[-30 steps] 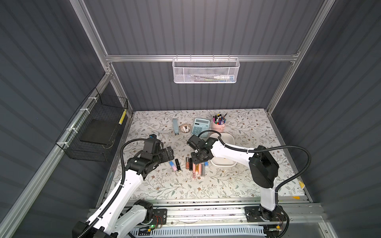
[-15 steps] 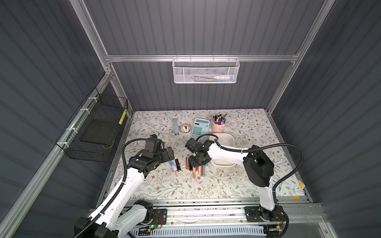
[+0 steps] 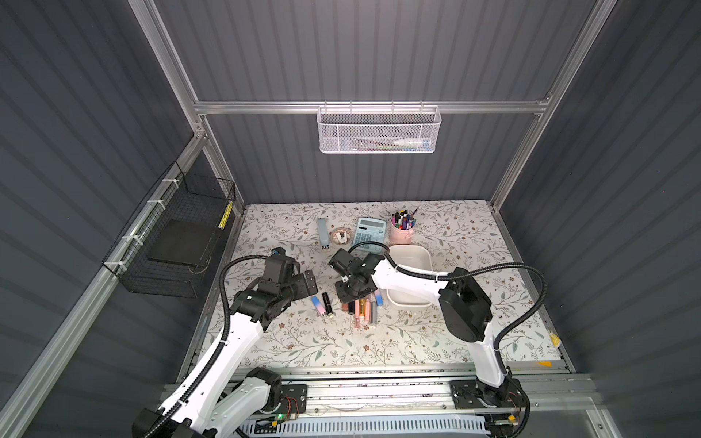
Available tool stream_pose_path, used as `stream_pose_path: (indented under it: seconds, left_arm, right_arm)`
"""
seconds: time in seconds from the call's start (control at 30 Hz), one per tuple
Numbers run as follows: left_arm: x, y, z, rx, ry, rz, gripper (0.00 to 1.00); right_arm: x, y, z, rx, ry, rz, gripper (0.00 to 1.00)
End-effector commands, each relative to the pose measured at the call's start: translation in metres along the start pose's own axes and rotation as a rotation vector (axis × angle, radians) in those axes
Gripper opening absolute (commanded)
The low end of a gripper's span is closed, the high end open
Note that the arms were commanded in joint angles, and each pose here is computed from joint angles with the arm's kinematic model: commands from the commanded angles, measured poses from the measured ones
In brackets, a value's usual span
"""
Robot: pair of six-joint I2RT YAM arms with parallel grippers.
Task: Put the lipstick into the storage box
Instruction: Pick up the lipstick at the center of the board.
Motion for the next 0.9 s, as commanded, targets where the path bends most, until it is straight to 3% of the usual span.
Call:
stream_pose_path:
  seconds: [0.0, 0.87]
  left_arm:
    - [0.001, 0.009, 0.003, -0.013, -0.016, 0.012, 1.00]
    - [0.002, 0.008, 0.002, -0.033, -0.029, 0.015, 1.00]
  right_arm:
    - [0.002, -0.004, -0.006, 0.046, 0.018, -0.020, 0.35]
    - [0.002, -0.034, -0.007, 0.112, 0.002, -0.075, 0.35]
Point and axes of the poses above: each gripper's point midway between its finger pads, its own y axis back along the fingers, its own x axis along the line the jaws close on, z = x × y, the point moved 7 cm from there along y, back along the fingers, and after that the axes turned 12 degrees about -y, right-handed, at the moved point
